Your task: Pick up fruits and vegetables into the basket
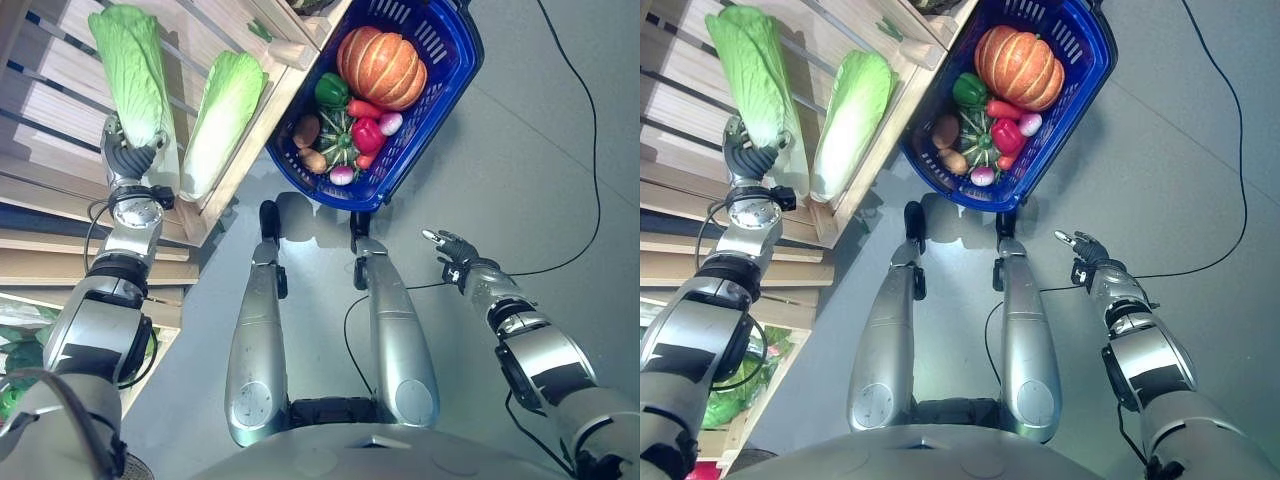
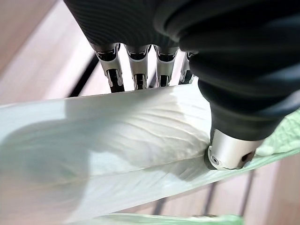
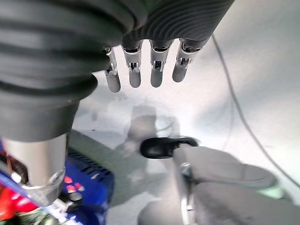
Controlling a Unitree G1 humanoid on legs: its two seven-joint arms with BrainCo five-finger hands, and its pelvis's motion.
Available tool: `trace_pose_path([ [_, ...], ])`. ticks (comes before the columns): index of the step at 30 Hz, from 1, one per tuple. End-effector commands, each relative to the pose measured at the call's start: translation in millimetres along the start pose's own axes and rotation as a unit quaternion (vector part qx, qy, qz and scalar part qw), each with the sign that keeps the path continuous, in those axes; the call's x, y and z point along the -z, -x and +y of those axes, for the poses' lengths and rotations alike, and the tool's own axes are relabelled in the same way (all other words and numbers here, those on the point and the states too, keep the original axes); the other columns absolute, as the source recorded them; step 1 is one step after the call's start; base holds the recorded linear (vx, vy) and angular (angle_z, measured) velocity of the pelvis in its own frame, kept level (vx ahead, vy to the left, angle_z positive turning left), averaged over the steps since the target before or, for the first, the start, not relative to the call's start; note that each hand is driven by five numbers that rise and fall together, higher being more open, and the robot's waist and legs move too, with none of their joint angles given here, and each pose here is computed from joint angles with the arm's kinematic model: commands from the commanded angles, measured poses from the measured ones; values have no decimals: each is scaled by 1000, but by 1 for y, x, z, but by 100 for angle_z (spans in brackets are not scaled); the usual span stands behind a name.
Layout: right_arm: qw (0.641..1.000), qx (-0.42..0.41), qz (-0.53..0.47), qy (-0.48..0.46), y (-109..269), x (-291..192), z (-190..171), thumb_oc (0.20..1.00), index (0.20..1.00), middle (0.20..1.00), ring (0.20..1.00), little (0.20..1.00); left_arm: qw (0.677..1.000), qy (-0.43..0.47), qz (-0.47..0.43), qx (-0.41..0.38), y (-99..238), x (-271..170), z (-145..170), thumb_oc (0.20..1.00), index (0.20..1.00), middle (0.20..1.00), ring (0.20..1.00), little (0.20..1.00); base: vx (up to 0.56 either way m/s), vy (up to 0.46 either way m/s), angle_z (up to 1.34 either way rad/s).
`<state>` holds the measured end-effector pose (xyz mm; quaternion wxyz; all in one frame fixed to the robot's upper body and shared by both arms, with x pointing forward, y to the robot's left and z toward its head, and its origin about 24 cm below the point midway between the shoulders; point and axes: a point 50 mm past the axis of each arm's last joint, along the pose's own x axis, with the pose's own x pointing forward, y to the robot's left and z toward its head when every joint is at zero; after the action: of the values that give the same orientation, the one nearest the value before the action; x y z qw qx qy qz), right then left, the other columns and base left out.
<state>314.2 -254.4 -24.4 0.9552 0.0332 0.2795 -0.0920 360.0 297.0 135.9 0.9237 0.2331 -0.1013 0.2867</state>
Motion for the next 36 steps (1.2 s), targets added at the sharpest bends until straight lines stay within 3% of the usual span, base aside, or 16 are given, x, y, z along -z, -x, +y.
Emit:
trace_pose_path([
  [1,998,32,-24,-40,7,11,-21,1000,1000,1000,1000,1000,997,14,-75,-20,-1,-24,-2,200,200,200,200,200,-3,-34,2],
  [14,974,26,-200,-107,12,-57,-7,1000,1000,1000,1000,1000,967,-85,-240,12,6,-74,-20,200,200,200,200,200,-2,-17,0],
  [20,944,8,-304,-125,27,-98,6,1000,1000,1000,1000,1000,942,-127,-306,59,15,-88,-31,200,200,200,200,200,-3,17,0],
  [36,891,-149,-416,-104,70,-138,72,1000,1000,1000,1000,1000,911,-60,-369,177,52,-115,-65,200,200,200,200,200,0,9,0],
])
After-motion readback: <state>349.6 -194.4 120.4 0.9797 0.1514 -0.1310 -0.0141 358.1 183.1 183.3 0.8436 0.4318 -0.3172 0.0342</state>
